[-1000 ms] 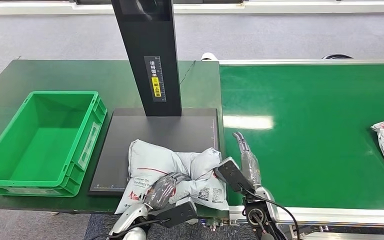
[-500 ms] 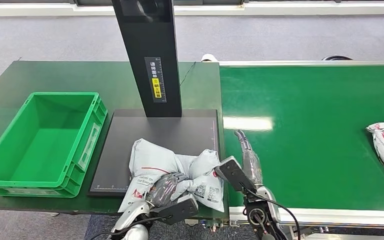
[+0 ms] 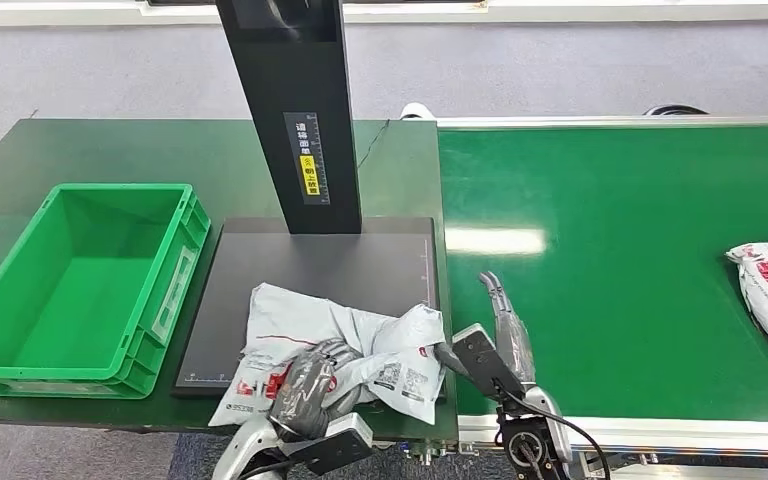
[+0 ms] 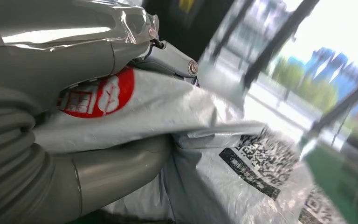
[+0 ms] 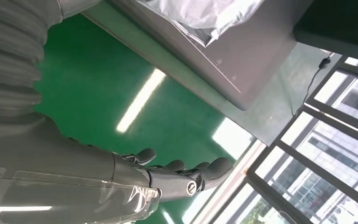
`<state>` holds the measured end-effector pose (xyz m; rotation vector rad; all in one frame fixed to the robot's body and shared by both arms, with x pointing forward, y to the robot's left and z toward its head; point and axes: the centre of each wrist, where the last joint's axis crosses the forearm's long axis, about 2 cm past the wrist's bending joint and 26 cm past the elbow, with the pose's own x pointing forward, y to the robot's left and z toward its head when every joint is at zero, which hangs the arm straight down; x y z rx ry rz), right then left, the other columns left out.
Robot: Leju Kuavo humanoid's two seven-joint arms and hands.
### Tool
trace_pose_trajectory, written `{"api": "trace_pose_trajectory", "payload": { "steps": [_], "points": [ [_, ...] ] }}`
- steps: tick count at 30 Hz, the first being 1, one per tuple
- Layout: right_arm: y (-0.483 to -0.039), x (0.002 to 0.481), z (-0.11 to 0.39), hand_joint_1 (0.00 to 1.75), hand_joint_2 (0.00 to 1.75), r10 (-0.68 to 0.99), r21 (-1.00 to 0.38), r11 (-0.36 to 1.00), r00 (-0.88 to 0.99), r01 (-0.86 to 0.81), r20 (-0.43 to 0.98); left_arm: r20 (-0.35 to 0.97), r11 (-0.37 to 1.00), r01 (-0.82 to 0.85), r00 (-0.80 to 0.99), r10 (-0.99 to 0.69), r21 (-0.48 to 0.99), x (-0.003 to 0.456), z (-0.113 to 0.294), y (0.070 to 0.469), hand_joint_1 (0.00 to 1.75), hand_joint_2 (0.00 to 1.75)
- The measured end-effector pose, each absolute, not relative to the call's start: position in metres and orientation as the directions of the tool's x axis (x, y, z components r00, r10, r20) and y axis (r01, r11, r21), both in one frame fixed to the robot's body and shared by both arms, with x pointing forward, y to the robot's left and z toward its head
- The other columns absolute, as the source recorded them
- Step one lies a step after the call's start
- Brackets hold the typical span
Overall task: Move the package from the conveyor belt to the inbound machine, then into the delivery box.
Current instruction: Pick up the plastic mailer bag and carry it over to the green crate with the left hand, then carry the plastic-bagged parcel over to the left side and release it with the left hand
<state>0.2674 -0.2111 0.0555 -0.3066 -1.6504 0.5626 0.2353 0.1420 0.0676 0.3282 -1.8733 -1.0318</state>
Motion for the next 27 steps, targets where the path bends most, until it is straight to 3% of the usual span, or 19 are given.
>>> {"api": "trace_pose_trajectory", "payload": {
  "steps": [6,11,20,27],
  "points": [
    [-0.217,0.267,0.054,0.00,1.75,0.482,-0.503,0.856,-0.166,-0.117,0.860,0.327,0.567,-0.251,-0.609,-0.723,0.784,0.249,0.106,0.171,1.75,1.75],
    [-0.216,0.268,0.054,0.00,1.75,0.464,-0.487,0.864,-0.175,-0.128,0.868,0.162,0.489,-0.472,-0.577,-0.800,0.734,0.271,0.138,0.196,1.75,1.75],
    [-0.202,0.266,0.050,0.00,1.75,0.337,-0.389,0.896,-0.245,-0.212,0.909,-0.067,0.356,-0.669,-0.519,-0.852,0.652,0.304,0.183,0.223,1.75,1.75],
    [-0.196,0.261,0.047,0.00,1.75,0.309,-0.370,0.896,-0.257,-0.244,0.916,-0.150,0.285,-0.767,-0.441,-0.885,0.574,0.320,0.215,0.244,1.75,1.75]
  ]
}}
